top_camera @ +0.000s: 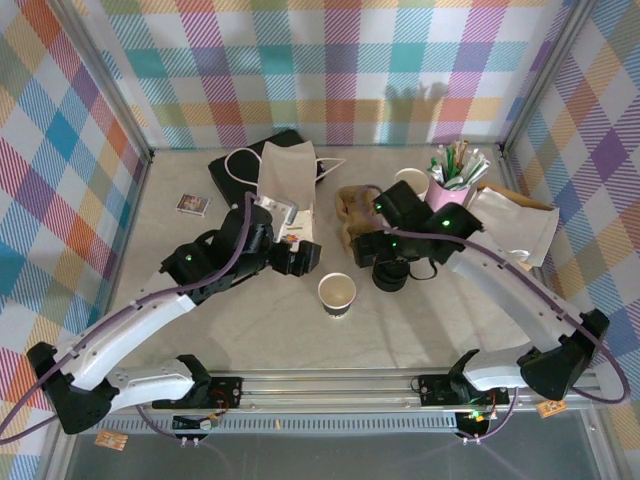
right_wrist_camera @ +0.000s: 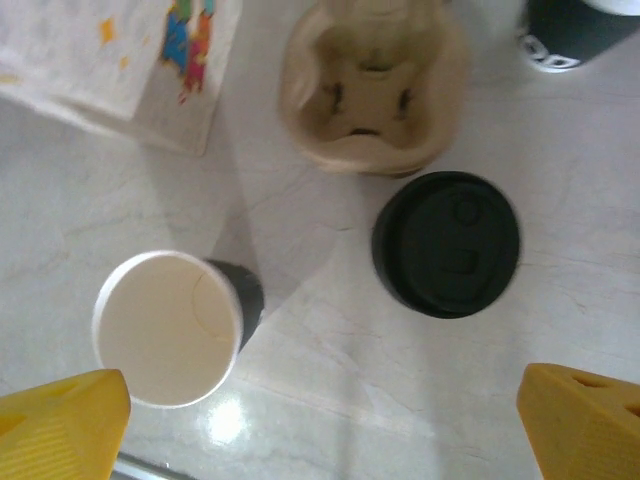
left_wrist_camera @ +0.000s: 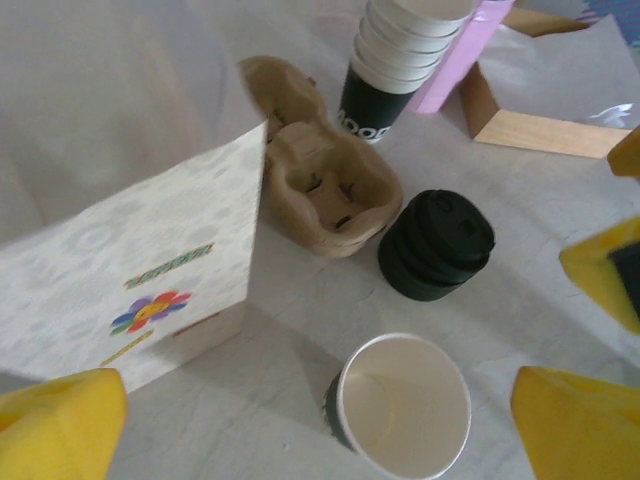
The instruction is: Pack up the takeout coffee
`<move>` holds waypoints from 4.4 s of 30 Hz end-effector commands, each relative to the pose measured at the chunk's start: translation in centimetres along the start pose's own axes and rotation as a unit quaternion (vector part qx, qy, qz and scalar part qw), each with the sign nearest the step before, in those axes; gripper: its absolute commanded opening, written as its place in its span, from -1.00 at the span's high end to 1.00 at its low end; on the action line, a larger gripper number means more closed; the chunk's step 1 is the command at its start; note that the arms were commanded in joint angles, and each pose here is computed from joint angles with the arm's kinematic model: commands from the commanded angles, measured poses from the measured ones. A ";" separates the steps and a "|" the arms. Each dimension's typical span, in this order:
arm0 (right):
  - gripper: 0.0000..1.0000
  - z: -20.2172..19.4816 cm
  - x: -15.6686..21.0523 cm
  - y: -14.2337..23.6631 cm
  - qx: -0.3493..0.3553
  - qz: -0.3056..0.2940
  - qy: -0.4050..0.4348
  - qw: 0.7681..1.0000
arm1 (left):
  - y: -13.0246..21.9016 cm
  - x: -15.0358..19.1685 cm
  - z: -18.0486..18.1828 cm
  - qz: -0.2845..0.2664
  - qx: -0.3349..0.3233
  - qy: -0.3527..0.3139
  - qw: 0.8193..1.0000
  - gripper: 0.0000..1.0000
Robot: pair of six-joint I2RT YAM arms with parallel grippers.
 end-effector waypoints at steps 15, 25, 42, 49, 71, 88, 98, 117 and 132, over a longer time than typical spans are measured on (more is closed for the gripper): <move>-0.68 -7.0 2.7 -2.4 -0.033 0.066 -0.133 0.988 | -8.0 -2.4 -8.0 0.055 0.061 0.013 0.997 -0.70; -0.61 -7.2 3.4 -5.3 -0.073 0.075 -0.169 0.980 | -9.0 -2.1 -8.3 0.096 0.039 0.075 0.992 -0.45; -0.67 -8.3 3.4 -10.0 -0.042 0.116 -0.150 0.981 | -9.4 -0.7 -8.2 0.161 0.016 0.087 0.983 -0.47; -0.69 -8.2 3.3 -11.1 -0.046 0.133 -0.147 0.979 | -9.2 -0.4 -8.2 0.169 0.018 0.086 0.982 -0.48; -0.71 -7.8 2.3 -12.4 -0.062 0.155 -0.129 0.977 | -9.3 0.6 -7.8 0.184 0.012 0.084 0.979 -0.51; -0.68 -7.6 2.2 -13.1 -0.057 0.167 -0.114 0.978 | -9.7 0.9 -7.8 0.190 0.010 0.090 0.978 -0.54; -0.69 -7.2 2.6 -13.7 -0.055 0.181 -0.106 0.976 | -9.6 1.1 -7.7 0.192 0.007 0.091 0.977 -0.55; -0.63 -7.1 3.1 -14.5 -0.031 0.193 -0.098 0.976 | -9.0 1.4 -7.2 0.189 -0.002 0.102 0.977 -0.56; -0.39 -7.0 2.9 -14.0 -0.020 0.194 -0.097 0.976 | -8.6 1.3 -7.2 0.186 0.000 0.101 0.977 -0.56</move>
Point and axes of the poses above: each hand's point on the last joint's axis, 136 mm out from that joint toward the fingers, its own y axis back along the fingers, its own z axis along the line the jaws close on, x = y × z, the point moved 3 cm from there along y, back along the fingers, and after that the axes turned 2 degrees about y, right-handed, at the moved point
